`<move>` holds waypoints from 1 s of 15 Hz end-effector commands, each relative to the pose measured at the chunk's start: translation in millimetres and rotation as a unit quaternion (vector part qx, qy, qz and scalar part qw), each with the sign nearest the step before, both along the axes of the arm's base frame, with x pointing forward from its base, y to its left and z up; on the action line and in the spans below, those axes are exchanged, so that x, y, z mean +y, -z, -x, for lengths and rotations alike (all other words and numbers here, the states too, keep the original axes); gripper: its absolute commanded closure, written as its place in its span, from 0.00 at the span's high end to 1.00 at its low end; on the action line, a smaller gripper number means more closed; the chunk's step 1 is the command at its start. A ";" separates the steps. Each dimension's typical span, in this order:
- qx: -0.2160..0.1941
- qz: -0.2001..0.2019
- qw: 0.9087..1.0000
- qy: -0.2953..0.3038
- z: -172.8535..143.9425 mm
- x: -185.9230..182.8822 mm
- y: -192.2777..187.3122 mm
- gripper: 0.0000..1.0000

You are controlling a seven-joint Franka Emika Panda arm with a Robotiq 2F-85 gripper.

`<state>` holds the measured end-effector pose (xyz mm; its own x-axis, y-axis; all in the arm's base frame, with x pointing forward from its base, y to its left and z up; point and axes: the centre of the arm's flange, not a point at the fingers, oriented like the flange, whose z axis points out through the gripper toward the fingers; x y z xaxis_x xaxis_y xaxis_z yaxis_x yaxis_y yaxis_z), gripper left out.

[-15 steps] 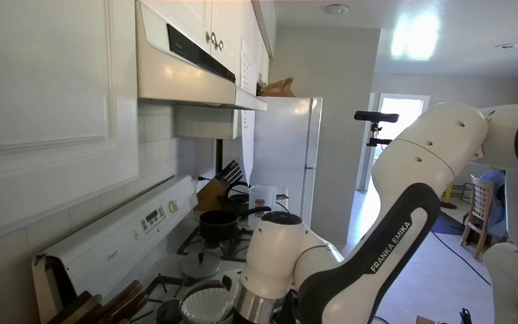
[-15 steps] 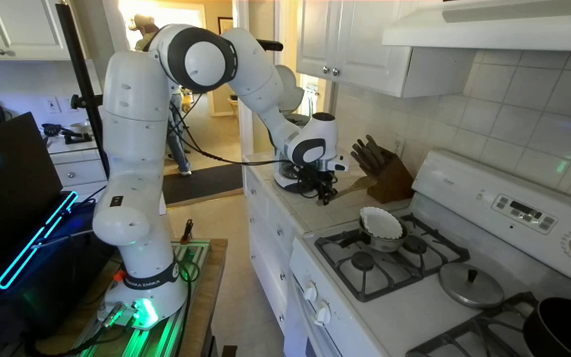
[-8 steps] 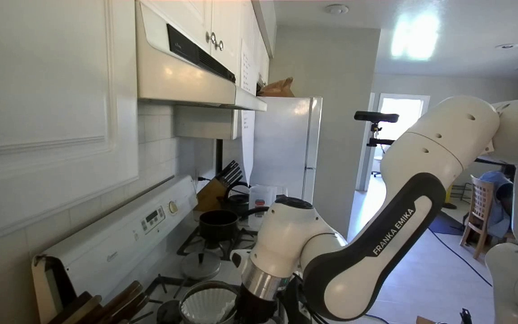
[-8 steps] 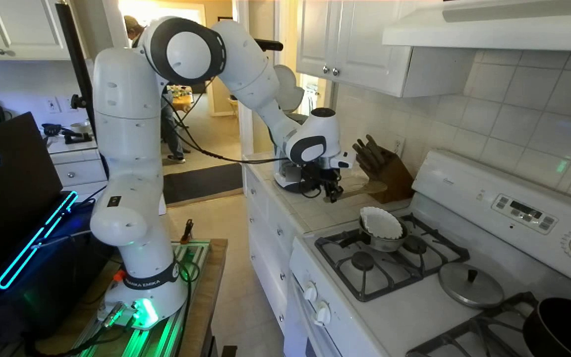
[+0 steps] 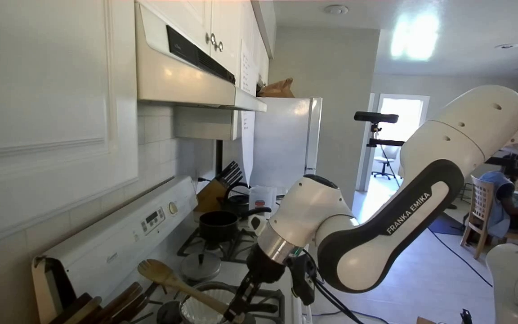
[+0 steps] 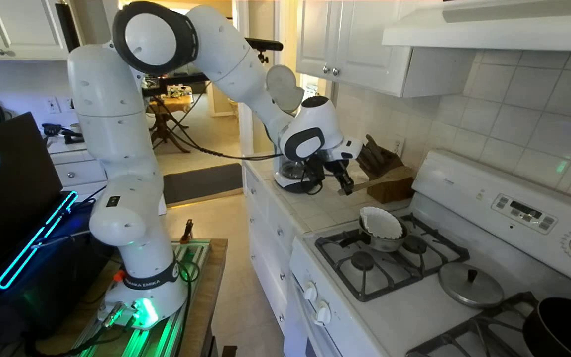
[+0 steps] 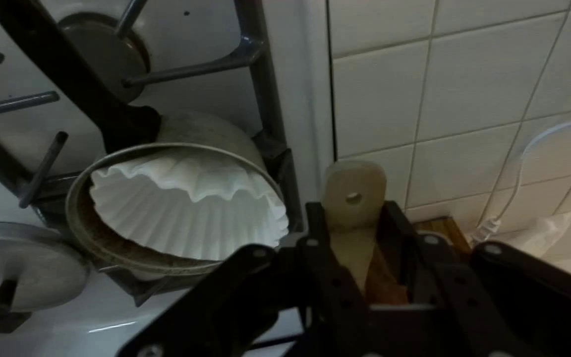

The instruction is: Use the spoon to stir the contents of the pan

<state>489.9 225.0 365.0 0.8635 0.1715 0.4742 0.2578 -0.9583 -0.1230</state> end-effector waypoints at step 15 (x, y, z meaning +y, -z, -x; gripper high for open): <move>-0.015 -0.111 0.992 0.054 12.1 -21.7 -38.3 0.31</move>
